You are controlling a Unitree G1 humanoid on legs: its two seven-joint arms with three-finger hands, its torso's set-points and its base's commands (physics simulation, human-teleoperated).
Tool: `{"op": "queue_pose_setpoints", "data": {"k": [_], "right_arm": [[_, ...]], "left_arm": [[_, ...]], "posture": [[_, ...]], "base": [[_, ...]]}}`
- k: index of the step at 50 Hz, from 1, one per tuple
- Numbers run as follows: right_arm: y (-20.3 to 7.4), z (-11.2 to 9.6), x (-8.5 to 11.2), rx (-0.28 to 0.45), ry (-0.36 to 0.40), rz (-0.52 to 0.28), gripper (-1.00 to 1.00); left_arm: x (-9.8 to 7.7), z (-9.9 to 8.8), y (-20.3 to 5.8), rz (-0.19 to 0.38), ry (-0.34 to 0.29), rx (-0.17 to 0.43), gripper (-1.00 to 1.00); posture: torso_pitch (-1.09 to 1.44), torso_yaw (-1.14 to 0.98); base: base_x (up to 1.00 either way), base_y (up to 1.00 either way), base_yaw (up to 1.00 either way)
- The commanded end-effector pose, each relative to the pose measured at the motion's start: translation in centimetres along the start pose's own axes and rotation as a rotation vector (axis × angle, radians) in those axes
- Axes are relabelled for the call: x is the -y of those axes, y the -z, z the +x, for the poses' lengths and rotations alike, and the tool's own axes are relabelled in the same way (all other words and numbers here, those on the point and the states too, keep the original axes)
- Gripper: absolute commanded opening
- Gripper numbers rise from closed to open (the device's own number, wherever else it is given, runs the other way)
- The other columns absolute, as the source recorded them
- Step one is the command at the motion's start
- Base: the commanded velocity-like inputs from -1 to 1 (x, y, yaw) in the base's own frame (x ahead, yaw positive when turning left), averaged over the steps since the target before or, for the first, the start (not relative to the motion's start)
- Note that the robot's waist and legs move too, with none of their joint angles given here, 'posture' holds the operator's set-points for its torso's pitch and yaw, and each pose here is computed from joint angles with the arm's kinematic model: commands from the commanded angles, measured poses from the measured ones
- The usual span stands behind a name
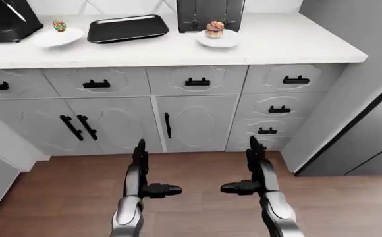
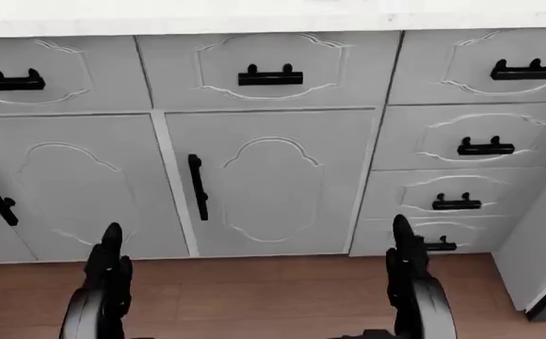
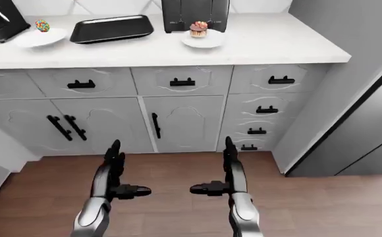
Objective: Move the dessert items from the plate to the tray.
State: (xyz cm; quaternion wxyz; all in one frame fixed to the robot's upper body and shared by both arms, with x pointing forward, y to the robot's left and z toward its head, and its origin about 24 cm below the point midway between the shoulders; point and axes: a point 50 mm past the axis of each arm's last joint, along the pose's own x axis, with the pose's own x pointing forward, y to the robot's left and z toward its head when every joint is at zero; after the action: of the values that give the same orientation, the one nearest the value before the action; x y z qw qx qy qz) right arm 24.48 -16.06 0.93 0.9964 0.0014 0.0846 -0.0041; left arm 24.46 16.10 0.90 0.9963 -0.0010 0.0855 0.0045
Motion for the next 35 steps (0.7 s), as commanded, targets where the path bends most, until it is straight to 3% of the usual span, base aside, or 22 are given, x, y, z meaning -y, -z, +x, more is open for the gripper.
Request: {"op": "queue_pose_setpoints", "data": {"k": [1, 5, 7, 10, 14, 17, 22, 35], "right_arm": [[-6.6, 0.8, -0.1, 0.202, -0.01, -0.059, 1.0], [-9.8, 1.0, 0.1, 0.229, 0.001, -0.14, 1.0], [-12.6, 1.1, 0.2, 0.276, 0.002, -0.138, 1.0], [-14.6, 1.4, 0.1, 0.295, 0.004, -0.159, 1.0], [-18.2, 1.8, 0.4, 0.385, -0.037, -0.191, 1.0], [-20.6, 2.0, 0.5, 0.442, -0.048, -0.218, 1.0], [-23.5, 2.0, 0.7, 0.475, -0.037, -0.249, 1.0], [-25.5, 1.1, 0.5, 0.533, -0.031, -0.262, 1.0]], "left_arm": [[-0.2, 0.8, -6.3, 0.007, 0.011, 0.233, 1.0], [-0.4, 0.5, -9.7, 0.016, 0.026, 0.271, 1.0], [-0.9, 0.6, -12.3, 0.057, 0.003, 0.331, 1.0], [-1.1, 1.0, -14.9, 0.043, -0.005, 0.361, 1.0], [-1.5, 1.6, -19.3, 0.056, -0.029, 0.441, 1.0], [-1.7, 2.1, -21.3, 0.066, -0.039, 0.474, 1.0], [-2.4, 1.9, -24.3, 0.062, -0.067, 0.538, 1.0], [-4.5, -0.1, -25.9, 0.09, -0.132, 0.606, 1.0]], "posture": [[0.0, 0.0], [0.0, 0.0], [0.0, 0.0], [0.0, 0.0], [0.0, 0.0], [0.0, 0.0], [0.0, 0.0], [0.0, 0.0]], "base": [[0.0, 0.0, 0.0], [0.0, 0.0, 0.0], [0.0, 0.0, 0.0], [0.0, 0.0, 0.0], [0.04, 0.02, 0.0], [0.21, 0.08, 0.0], [0.45, 0.21, 0.0], [0.46, 0.21, 0.0]]}}
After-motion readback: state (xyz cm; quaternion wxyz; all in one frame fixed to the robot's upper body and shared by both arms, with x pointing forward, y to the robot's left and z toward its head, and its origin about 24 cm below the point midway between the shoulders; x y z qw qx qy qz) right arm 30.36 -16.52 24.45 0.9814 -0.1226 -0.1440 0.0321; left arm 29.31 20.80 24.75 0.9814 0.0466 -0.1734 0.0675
